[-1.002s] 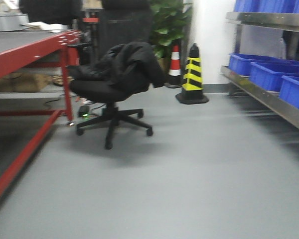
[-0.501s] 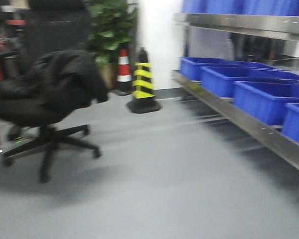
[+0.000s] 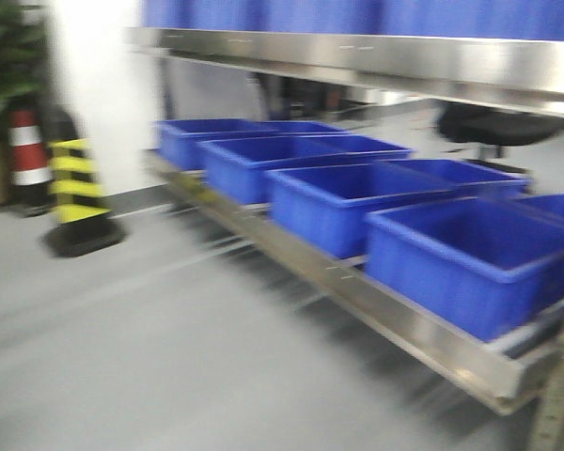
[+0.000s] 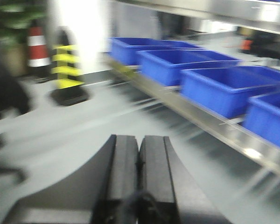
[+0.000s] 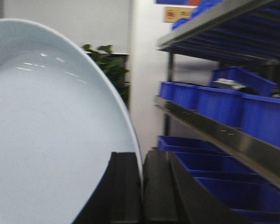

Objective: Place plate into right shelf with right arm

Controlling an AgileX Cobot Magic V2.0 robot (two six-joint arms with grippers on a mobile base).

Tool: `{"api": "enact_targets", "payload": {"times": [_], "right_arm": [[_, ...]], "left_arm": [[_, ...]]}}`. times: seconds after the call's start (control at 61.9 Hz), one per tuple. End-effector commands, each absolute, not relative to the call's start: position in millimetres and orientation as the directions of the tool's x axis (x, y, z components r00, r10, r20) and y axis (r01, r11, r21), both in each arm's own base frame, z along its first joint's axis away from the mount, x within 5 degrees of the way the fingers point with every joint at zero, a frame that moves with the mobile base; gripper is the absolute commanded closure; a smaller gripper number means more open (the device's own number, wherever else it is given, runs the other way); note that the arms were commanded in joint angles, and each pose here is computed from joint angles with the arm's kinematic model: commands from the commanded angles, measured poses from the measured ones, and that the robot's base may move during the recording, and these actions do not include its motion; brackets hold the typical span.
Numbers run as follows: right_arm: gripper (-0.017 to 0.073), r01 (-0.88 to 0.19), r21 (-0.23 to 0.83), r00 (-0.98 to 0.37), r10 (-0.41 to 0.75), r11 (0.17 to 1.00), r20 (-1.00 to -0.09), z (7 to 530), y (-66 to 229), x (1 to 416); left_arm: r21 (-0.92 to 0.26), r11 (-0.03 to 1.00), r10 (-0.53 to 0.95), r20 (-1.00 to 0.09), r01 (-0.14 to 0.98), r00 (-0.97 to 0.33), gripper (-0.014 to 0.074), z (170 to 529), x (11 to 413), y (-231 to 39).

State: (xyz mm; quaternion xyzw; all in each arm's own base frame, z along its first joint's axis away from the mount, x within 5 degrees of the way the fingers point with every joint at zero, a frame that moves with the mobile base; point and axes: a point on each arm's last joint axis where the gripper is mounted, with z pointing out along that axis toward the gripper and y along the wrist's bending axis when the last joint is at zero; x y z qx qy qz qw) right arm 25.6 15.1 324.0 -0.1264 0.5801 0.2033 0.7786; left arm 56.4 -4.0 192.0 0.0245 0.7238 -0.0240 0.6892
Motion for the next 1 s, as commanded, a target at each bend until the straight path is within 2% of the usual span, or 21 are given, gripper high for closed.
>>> {"api": "enact_targets", "payload": {"times": [0.0,0.986], "right_arm": [[0.0504,-0.444,0.048,0.334,0.215,0.895,-0.917,340.4,11.0,22.9],[0.0504,-0.444,0.048,0.334,0.215,0.895,-0.918,340.3,11.1,23.0]], "left_arm": [[-0.010,0.997,-0.013,-0.999,0.075,0.036,0.0640,197.6,56.3,-4.2],[-0.010,0.997,-0.013,-0.999,0.075,0.036,0.0640,197.6,56.3,-4.2]]}}
